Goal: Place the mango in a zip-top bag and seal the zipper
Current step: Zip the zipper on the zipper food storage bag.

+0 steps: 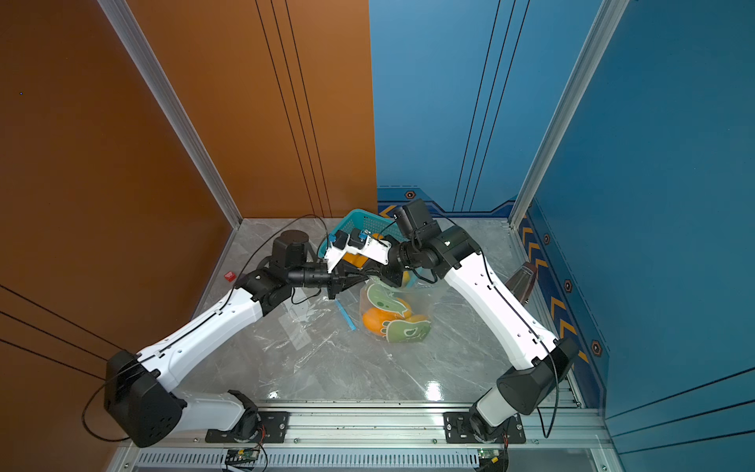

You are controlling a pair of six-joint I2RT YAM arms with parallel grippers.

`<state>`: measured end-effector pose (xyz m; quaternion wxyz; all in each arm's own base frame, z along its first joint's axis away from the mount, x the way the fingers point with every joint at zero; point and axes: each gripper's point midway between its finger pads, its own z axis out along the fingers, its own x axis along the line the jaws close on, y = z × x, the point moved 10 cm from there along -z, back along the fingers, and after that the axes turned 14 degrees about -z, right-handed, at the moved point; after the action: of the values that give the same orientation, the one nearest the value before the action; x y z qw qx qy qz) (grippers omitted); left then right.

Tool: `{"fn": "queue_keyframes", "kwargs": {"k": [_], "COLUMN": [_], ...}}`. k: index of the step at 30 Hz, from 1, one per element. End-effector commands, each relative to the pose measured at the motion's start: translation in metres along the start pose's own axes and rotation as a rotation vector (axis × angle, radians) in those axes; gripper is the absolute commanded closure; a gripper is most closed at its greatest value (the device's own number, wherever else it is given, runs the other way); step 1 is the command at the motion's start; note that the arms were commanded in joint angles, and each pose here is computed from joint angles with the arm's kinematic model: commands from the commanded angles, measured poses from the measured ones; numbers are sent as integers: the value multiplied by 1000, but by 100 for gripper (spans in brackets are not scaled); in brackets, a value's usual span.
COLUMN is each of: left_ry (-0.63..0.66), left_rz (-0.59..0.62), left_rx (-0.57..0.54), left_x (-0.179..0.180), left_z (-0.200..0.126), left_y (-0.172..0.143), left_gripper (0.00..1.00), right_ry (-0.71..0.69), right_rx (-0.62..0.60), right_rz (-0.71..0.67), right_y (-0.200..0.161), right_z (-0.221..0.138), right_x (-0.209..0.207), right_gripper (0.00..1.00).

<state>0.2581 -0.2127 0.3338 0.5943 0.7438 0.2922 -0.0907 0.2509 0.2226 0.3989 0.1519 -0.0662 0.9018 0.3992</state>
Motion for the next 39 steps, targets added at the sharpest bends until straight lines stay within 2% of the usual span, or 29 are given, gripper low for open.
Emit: {"fn": "queue_keyframes", "kwargs": {"k": [1, 16, 25, 34, 39], "left_ry": [6, 99, 172, 187, 176], "left_rz": [36, -7, -53, -78, -87], "left_rx": [-72, -116, -165, -169, -167], "left_x": [0, 18, 31, 36, 37], "left_z": [-12, -29, -45, -49, -49], "left_y": [11, 8, 6, 3, 4], "left_gripper": [100, 100, 100, 100, 100], "right_ry": [-52, -171, -220, -305, -351], "right_rx": [58, 138, 204, 252, 240], "right_rz": [3, -44, 48, 181, 228], "right_y": [1, -2, -31, -61, -71], "right_z": [-15, -52, -66, -86, -96], "right_x": [4, 17, 26, 35, 42], "right_gripper": [100, 100, 100, 100, 100]}}
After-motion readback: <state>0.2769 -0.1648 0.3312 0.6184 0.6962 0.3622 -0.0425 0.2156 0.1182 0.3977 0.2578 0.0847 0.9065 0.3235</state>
